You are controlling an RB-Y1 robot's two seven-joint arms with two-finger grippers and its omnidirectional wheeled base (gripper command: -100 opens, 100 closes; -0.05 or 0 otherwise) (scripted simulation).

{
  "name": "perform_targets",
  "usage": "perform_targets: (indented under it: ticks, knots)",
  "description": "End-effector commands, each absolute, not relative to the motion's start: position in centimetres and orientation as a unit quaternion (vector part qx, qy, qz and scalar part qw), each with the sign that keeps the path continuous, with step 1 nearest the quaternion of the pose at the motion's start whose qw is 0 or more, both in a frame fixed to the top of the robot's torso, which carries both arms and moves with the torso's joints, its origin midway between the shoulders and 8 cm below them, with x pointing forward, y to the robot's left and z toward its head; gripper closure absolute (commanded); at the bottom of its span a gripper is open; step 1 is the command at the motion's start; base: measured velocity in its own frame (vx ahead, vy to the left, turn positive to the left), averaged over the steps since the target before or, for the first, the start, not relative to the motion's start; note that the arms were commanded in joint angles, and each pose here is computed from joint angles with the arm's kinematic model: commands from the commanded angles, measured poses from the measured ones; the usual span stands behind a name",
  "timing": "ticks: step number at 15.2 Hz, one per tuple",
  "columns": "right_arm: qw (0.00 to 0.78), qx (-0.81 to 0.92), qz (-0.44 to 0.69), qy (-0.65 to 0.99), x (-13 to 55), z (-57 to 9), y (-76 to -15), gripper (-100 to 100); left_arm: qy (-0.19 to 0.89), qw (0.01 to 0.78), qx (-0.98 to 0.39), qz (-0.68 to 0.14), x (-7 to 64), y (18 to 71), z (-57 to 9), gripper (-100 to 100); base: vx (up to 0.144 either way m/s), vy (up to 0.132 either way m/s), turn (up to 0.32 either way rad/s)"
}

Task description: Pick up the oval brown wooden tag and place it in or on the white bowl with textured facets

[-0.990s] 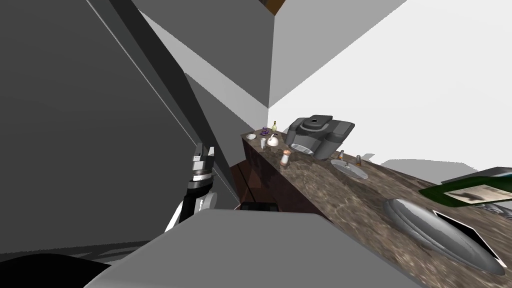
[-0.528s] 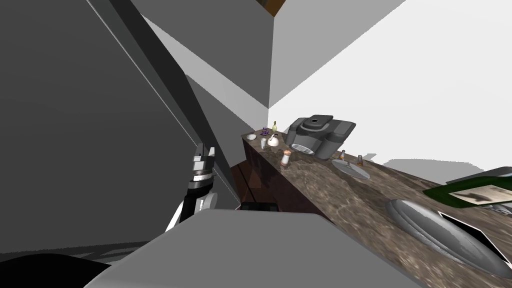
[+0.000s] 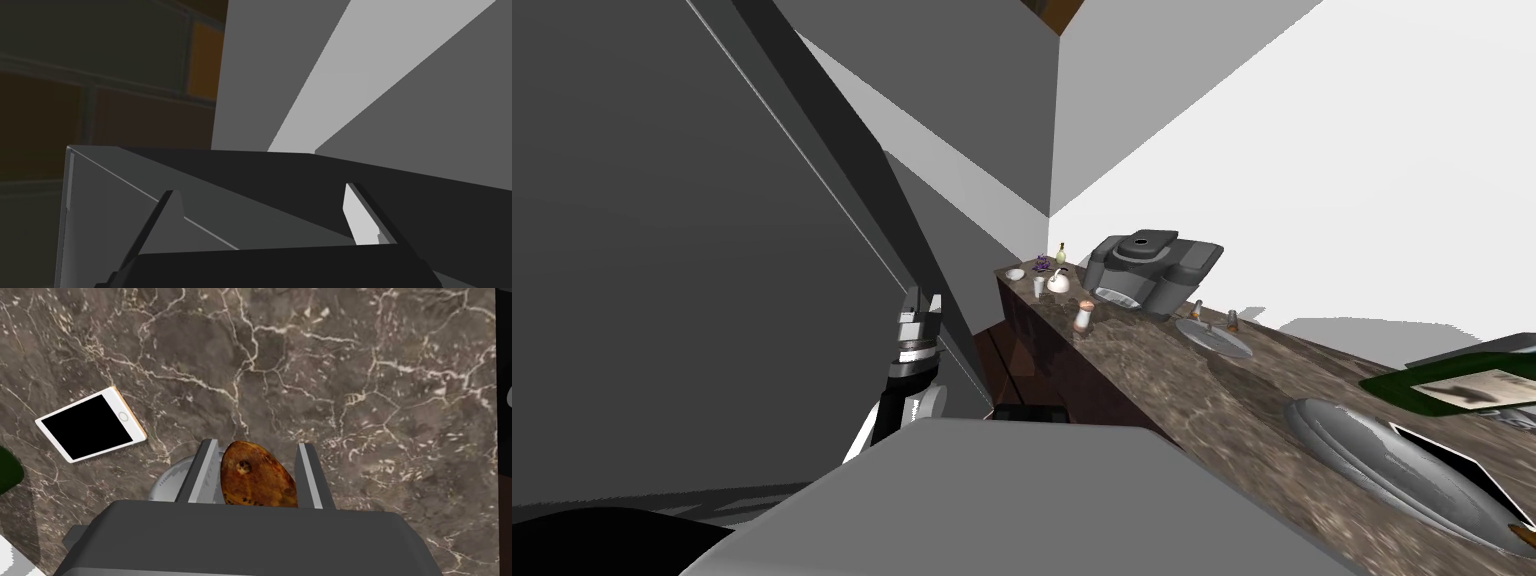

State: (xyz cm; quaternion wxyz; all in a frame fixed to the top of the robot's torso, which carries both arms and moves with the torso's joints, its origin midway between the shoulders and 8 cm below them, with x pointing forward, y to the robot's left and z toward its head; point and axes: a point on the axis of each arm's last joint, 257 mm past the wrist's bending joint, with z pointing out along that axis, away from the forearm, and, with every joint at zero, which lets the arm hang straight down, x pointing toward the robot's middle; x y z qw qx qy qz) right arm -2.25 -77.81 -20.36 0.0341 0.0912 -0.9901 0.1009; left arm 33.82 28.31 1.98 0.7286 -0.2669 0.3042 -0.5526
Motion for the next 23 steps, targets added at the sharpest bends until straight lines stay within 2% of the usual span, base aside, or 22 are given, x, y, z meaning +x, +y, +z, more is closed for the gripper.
perform_targets:
  ticks: [1,5,19,20,23]
  knots:
    - [0.034,0.101,0.098,-0.989,-1.0,-19.8,-77.9,100,0.304,0.729,-0.267,-0.553,33.8,28.3,2.0,0,0.004,-0.004,0.014]
    - [0.030,0.131,0.096,-0.986,2.4,-18.6,-78.2,100,0.304,0.729,-0.267,-0.553,33.8,28.3,2.0,0,0.003,-0.003,0.010]
    - [0.023,0.169,0.094,-0.981,6.3,-17.4,-78.1,100,0.304,0.729,-0.267,-0.553,33.8,28.3,2.0,0,0.012,-0.007,-0.006]
    - [0.017,0.195,0.093,-0.976,9.0,-16.6,-77.9,100,0.304,0.729,-0.267,-0.553,33.8,28.3,2.0,0,0.005,-0.016,-0.048]
    - [0.029,0.200,0.094,-0.975,8.5,-16.5,-78.1,100,0.304,0.729,-0.267,-0.553,33.8,28.3,2.0,0,0.008,-0.026,-0.004]
